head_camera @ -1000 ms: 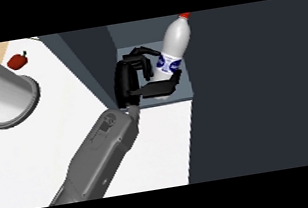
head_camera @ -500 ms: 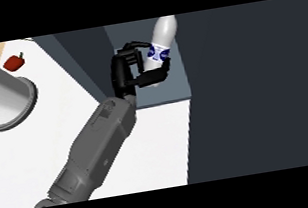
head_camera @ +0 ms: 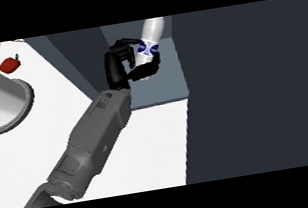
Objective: Pick up the bottled water, place it into the cabinet and close the cabinet
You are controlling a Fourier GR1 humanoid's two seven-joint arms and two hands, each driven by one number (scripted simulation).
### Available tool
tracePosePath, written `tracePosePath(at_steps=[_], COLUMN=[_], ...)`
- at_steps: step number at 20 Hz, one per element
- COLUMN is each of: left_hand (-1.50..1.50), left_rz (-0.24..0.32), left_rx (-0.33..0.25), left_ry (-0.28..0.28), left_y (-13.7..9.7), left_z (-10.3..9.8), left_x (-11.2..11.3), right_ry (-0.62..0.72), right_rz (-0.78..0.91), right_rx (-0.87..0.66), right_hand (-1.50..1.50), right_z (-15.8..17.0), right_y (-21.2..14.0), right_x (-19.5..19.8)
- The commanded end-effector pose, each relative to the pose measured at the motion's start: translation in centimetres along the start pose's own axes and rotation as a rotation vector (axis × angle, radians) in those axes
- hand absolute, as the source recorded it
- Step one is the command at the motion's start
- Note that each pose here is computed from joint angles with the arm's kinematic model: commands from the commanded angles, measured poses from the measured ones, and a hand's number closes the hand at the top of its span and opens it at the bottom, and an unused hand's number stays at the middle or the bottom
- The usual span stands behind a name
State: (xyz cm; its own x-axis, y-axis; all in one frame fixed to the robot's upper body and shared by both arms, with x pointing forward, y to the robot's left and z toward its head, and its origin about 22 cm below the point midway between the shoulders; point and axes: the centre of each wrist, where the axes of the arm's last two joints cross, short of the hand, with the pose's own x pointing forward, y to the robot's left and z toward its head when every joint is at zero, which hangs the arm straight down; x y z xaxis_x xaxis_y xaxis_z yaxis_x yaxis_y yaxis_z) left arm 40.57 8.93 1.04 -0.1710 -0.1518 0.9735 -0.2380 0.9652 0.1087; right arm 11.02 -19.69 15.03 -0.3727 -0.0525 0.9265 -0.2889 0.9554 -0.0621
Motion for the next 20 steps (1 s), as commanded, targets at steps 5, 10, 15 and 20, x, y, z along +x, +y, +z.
tracePosePath(at_steps=[5, 10, 15, 20], left_hand=[-1.50, -1.50, -1.50, -1.50], left_rz=[-0.124, -0.090, -0.104, -0.033], left_rx=[0.002, 0.007, 0.032, 0.022], left_ry=[-0.048, -0.047, -0.034, -0.034], left_y=[0.3, -0.1, 0.3, 0.9], left_z=[-1.5, -2.4, -2.5, -1.7], left_x=[0.2, 1.5, 1.2, -0.2], right_ry=[-0.019, -0.037, -0.043, -0.043], right_rz=[-0.026, -0.031, -0.025, -0.042], right_rx=[0.028, 0.033, 0.031, 0.037], right_hand=[-1.50, -1.50, -1.50, -1.50], right_z=[0.2, 1.1, 0.4, 0.8], right_y=[-0.5, -0.6, -0.4, 0.0], right_x=[1.1, 2.2, 1.4, 1.4])
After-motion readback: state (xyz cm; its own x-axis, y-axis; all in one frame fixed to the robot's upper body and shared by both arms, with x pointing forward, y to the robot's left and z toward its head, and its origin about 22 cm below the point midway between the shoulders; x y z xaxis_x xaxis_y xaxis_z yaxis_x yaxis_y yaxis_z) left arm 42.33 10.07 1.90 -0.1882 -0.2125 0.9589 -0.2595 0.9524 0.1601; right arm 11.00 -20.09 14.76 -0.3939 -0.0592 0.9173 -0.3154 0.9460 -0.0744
